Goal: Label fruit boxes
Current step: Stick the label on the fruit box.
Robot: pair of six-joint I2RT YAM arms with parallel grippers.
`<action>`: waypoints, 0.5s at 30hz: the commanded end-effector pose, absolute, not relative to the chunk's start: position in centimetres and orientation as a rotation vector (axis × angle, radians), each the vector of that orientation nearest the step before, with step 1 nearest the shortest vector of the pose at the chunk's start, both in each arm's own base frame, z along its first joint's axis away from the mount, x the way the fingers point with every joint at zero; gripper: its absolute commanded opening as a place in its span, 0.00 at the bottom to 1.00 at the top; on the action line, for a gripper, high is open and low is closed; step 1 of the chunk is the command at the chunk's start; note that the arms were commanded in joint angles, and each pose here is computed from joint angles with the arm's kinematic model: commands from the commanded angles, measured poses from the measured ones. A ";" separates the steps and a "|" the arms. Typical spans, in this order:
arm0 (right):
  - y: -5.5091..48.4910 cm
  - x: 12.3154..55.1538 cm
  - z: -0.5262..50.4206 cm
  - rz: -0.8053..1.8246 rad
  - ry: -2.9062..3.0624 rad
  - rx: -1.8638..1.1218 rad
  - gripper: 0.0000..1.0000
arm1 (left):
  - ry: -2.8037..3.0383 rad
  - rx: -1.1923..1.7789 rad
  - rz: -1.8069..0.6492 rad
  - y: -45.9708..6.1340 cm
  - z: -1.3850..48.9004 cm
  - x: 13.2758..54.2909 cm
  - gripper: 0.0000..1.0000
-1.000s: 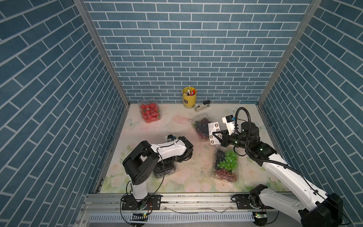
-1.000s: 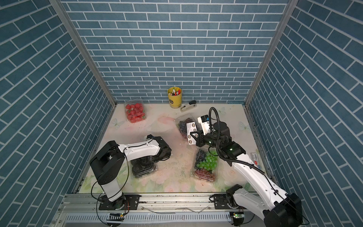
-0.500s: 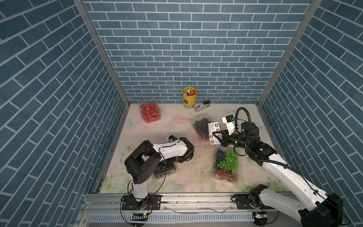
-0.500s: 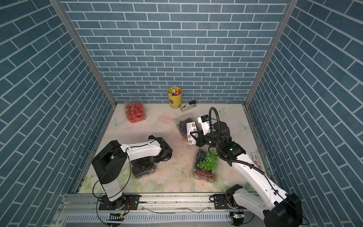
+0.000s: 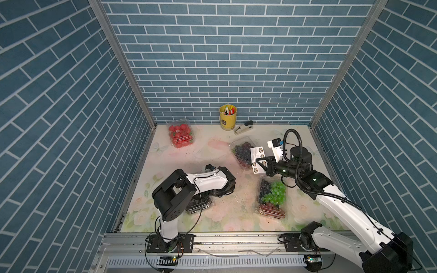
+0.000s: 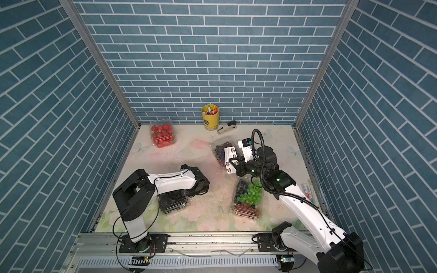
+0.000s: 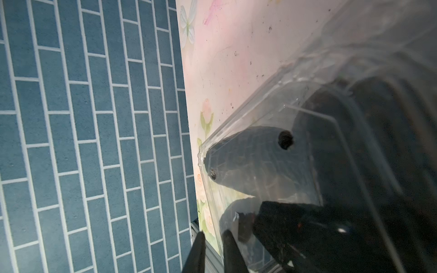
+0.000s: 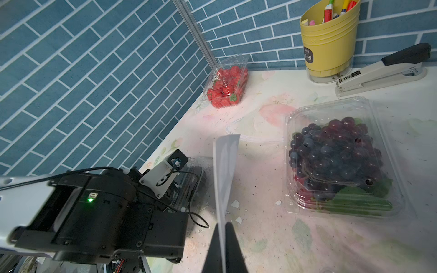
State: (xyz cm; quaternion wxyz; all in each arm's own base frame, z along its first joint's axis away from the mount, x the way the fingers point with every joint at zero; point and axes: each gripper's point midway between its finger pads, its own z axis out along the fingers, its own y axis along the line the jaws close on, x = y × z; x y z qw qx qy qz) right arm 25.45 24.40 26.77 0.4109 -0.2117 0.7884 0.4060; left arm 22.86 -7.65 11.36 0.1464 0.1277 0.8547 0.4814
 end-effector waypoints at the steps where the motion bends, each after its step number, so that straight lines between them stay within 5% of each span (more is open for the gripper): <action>1: 24.4 25.3 26.5 1.030 1.972 -0.543 0.00 | 2.471 0.377 1.359 -8.5 11.3 23.0 0.17; 15: 24.5 25.3 26.3 1.032 1.978 -0.542 0.01 | 2.579 0.364 1.188 -9.8 9.9 22.2 0.22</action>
